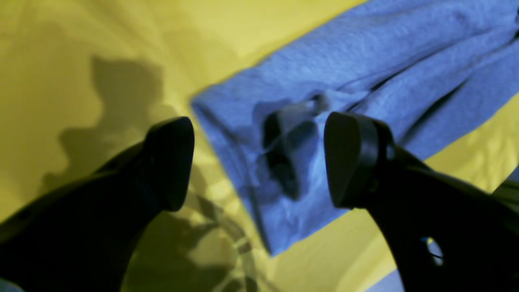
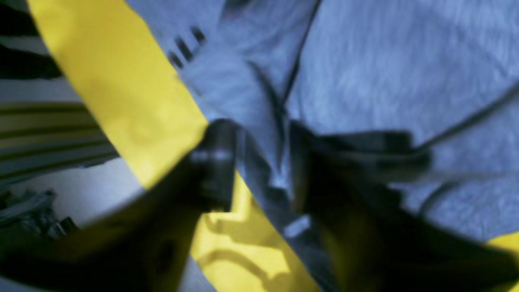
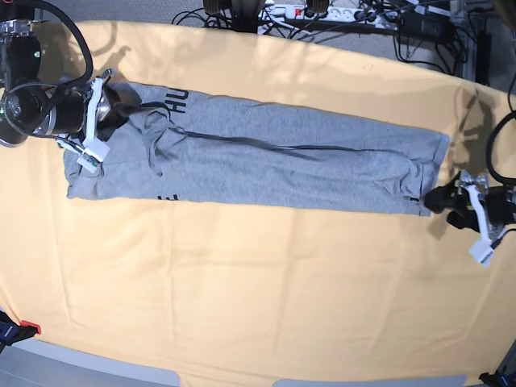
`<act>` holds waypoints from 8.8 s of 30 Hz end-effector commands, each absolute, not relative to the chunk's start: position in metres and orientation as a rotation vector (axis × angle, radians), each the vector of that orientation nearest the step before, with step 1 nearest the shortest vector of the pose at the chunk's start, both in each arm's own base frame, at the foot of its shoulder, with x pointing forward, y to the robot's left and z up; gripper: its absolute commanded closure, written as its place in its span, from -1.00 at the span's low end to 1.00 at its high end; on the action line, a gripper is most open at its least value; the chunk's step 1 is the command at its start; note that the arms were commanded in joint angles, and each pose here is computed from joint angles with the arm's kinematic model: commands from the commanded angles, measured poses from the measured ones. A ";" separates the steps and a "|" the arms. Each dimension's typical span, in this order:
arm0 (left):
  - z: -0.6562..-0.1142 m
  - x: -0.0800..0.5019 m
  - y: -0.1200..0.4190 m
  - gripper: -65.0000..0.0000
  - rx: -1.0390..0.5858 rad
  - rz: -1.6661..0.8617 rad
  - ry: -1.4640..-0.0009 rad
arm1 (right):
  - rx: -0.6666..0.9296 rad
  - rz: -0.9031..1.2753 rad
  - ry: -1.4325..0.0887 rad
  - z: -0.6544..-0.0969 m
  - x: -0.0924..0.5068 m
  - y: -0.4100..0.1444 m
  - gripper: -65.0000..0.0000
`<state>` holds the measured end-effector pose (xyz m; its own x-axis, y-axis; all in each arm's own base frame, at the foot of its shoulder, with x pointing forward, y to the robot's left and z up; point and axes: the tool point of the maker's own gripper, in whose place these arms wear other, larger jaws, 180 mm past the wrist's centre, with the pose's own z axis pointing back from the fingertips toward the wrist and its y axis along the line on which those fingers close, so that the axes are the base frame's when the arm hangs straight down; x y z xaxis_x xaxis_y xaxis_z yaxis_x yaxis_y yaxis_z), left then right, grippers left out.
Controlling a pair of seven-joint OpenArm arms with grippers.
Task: Layout the t-shirt on the table in an organized manner, then fold the t-shirt properly
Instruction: 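Move the right gripper along the folded edge and press it flat, then release the left gripper and grasp the collar end with the right gripper, then grasp the hem end of the folded strip with the left gripper, then fold the hem end over toward the collar end with the left gripper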
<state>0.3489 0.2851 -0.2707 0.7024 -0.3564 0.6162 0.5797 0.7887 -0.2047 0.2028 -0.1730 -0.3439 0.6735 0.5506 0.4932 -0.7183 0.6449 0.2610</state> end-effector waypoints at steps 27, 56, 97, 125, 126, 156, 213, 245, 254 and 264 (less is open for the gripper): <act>-0.119 0.365 0.390 -0.52 -0.240 -0.281 -1.025 | 0.373 0.647 -0.809 -0.273 0.257 -0.181 1.00; -0.119 0.365 0.390 -0.52 -0.240 -0.281 -1.020 | 0.492 0.540 -0.786 -0.349 0.278 -0.111 1.00; -0.138 0.368 0.377 -0.52 -0.285 -0.279 -0.992 | -0.103 0.338 -0.788 -0.328 0.304 -0.243 1.00; -0.139 0.339 0.400 -0.52 -0.302 -0.200 -0.987 | 0.201 0.483 -0.887 -0.297 0.268 -0.182 1.00; -0.145 0.335 0.402 -0.52 -0.305 -0.188 -0.978 | 0.200 0.478 -0.878 -0.300 0.266 -0.182 1.00; -0.288 0.300 0.355 -0.52 -0.472 0.014 -0.928 | 0.215 0.323 -0.592 -0.399 0.228 -0.213 1.00; -0.293 0.334 0.279 1.00 -0.651 -0.110 -0.896 | 0.236 0.351 -0.602 -0.394 0.229 -0.207 1.00; -0.262 0.310 0.124 1.00 -1.049 -0.432 -0.852 | 0.234 0.354 -0.605 -0.392 0.229 -0.207 1.00; -0.271 0.302 0.040 1.00 -1.206 -0.485 -0.795 | 0.231 0.355 -0.592 -0.394 0.228 -0.208 1.00; -0.265 0.314 0.004 1.00 -1.219 -0.489 -0.831 | 0.229 0.357 -0.580 -0.395 0.226 -0.208 1.00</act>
<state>0.3071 0.0061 -0.2832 0.6599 0.0638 0.7487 0.6969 0.3206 -0.6416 0.2322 -0.2008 -0.3914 0.7589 0.2276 0.6101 -0.3850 0.9124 0.1386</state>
